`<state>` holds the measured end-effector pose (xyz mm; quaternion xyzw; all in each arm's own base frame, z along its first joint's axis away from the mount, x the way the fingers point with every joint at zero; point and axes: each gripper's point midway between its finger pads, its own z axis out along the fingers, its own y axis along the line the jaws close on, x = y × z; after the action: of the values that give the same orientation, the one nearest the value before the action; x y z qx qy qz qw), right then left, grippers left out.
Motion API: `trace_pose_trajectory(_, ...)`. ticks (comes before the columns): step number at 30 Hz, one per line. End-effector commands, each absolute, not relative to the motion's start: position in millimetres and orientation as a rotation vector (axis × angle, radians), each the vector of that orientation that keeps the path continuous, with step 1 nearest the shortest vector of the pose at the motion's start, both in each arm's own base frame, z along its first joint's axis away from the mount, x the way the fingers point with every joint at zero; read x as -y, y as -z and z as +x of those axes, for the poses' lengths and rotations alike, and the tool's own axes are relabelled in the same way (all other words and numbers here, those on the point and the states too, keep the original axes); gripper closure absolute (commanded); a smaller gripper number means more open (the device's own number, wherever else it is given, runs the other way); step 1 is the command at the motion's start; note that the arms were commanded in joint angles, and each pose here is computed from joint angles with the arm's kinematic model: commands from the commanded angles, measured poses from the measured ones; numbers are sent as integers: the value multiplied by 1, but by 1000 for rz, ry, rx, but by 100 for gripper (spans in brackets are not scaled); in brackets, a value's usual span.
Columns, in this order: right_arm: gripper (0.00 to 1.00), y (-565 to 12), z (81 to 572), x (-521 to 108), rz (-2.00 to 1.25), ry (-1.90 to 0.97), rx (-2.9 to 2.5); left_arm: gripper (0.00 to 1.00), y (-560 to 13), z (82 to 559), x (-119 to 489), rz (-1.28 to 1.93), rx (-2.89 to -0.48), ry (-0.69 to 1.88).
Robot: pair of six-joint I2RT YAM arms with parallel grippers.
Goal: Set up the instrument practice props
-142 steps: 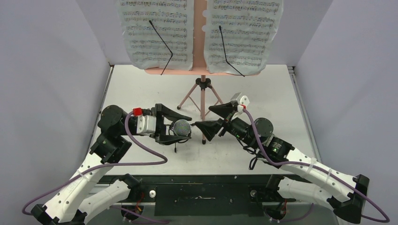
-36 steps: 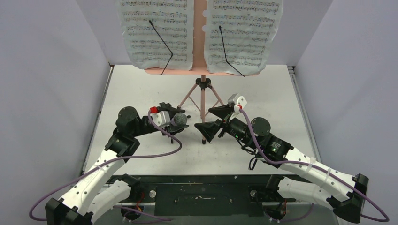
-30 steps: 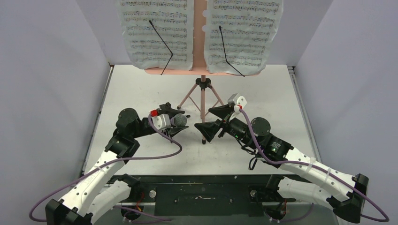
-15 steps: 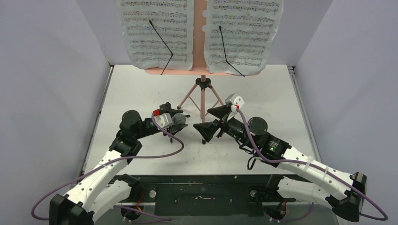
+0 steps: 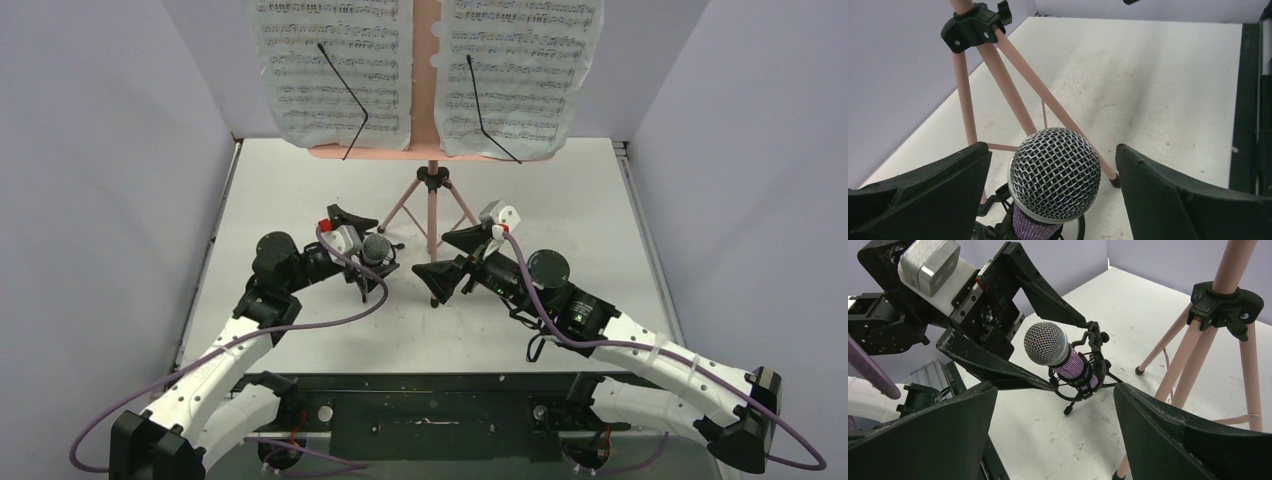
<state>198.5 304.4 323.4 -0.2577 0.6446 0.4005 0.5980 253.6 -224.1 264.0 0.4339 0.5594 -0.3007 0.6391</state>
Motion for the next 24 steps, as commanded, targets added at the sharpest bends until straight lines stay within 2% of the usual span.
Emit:
trace_pose_trajectory(1, 10, -335, 203, -303, -570, -925, -1449, 3, -304, 250, 222, 889, -1183, 724)
trace_pose_trajectory(12, 10, -326, 220, -295, -553, -881, -1493, 4, -371, 241, 213, 551, -1124, 964)
trace_pose_trajectory(18, 10, -315, 249, -274, -477, -885, -1550, 4, -384, 261, 191, 315, -1178, 1028)
trace_pose_trajectory(24, 10, -290, 284, -238, -356, -811, -1659, 4, -362, 302, 128, -33, -1266, 909)
